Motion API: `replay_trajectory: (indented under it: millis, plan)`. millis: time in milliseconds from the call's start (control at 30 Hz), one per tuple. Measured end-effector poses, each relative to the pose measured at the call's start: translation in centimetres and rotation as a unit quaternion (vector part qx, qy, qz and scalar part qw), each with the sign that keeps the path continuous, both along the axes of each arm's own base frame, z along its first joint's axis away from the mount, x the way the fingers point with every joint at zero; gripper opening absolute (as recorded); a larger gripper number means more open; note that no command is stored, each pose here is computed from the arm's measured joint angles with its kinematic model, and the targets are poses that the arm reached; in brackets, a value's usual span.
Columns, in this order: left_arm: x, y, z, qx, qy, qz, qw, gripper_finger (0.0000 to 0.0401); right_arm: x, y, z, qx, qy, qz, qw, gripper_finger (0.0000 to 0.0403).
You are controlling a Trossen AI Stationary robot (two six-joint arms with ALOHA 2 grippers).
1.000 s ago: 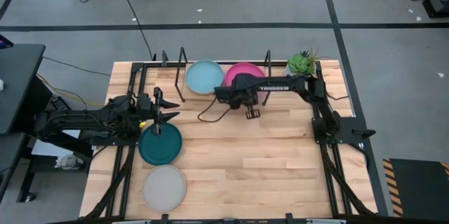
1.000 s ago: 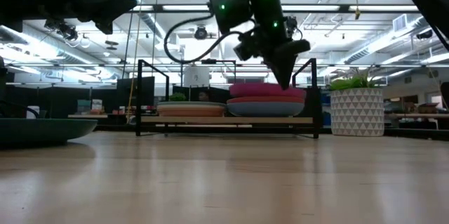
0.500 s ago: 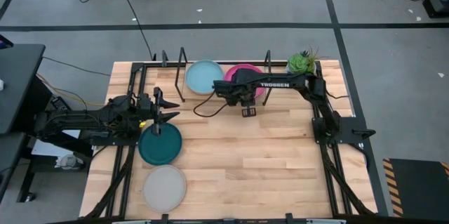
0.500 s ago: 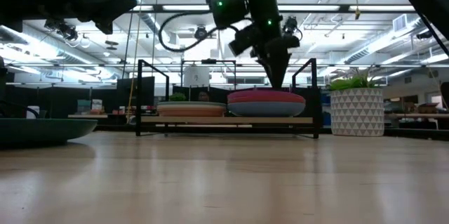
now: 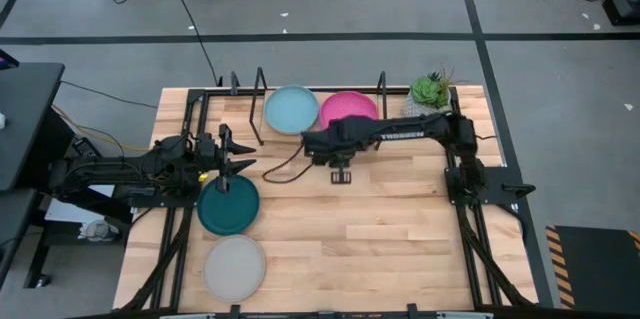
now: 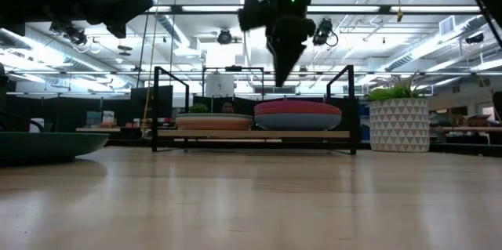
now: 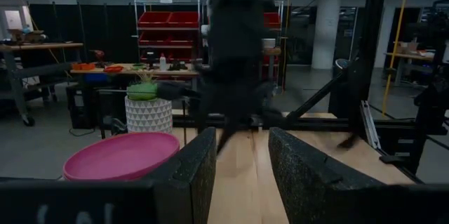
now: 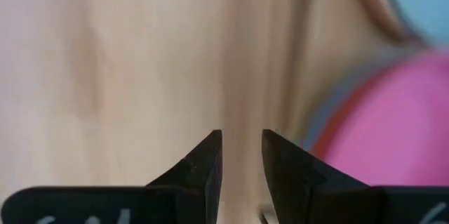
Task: Place and stack plates onto a shelf
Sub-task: Stack the dark green plate on top of the pink plate on the shelf
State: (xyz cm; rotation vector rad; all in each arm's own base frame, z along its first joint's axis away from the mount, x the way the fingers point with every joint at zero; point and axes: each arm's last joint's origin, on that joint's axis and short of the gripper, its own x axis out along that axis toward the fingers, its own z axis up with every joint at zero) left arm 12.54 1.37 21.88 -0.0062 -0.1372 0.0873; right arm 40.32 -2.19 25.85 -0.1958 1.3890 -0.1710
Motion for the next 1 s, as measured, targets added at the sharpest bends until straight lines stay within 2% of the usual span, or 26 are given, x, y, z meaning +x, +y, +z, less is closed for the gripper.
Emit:
replay_trajectory:
  millis: [133,300,500,667,800,900,1000]
  plan:
    - [0.0,0.0,0.0,0.0,0.0,0.0,1.0,0.0141,-0.5,2.9,-0.4,0.006,-0.066,0.048,0.997,0.0107]
    - [0.0,0.0,0.0,0.0,0.0,0.0,1.0,0.0141,-2.9,5.9,-2.1,0.011,-0.13,0.077,0.988,0.0107]
    - [0.0,0.0,0.0,0.0,-0.001,0.0,1.0,0.0141,-5.9,8.5,-5.6,-0.016,-0.234,0.124,0.964,0.0107]
    - [0.0,0.0,0.0,0.0,-0.001,0.0,1.0,0.0141,-7.8,8.6,-7.4,-0.059,-0.304,0.171,0.935,0.0106]
    - [-0.1,0.0,0.3,-0.013,-0.02,-0.002,1.0,0.0141,-8.8,8.3,-7.5,-0.088,-0.347,0.194,0.913,0.0107]
    - [-0.2,0.0,0.8,-0.018,-0.046,-0.005,0.999,0.0141,-9.6,7.8,-7.7,-0.098,-0.373,0.197,0.901,0.0107]
    - [-0.3,0.0,1.4,-0.051,-0.079,-0.013,0.996,0.0141,-10.6,7.4,-8.5,-0.1,-0.396,0.19,0.893,0.0107]
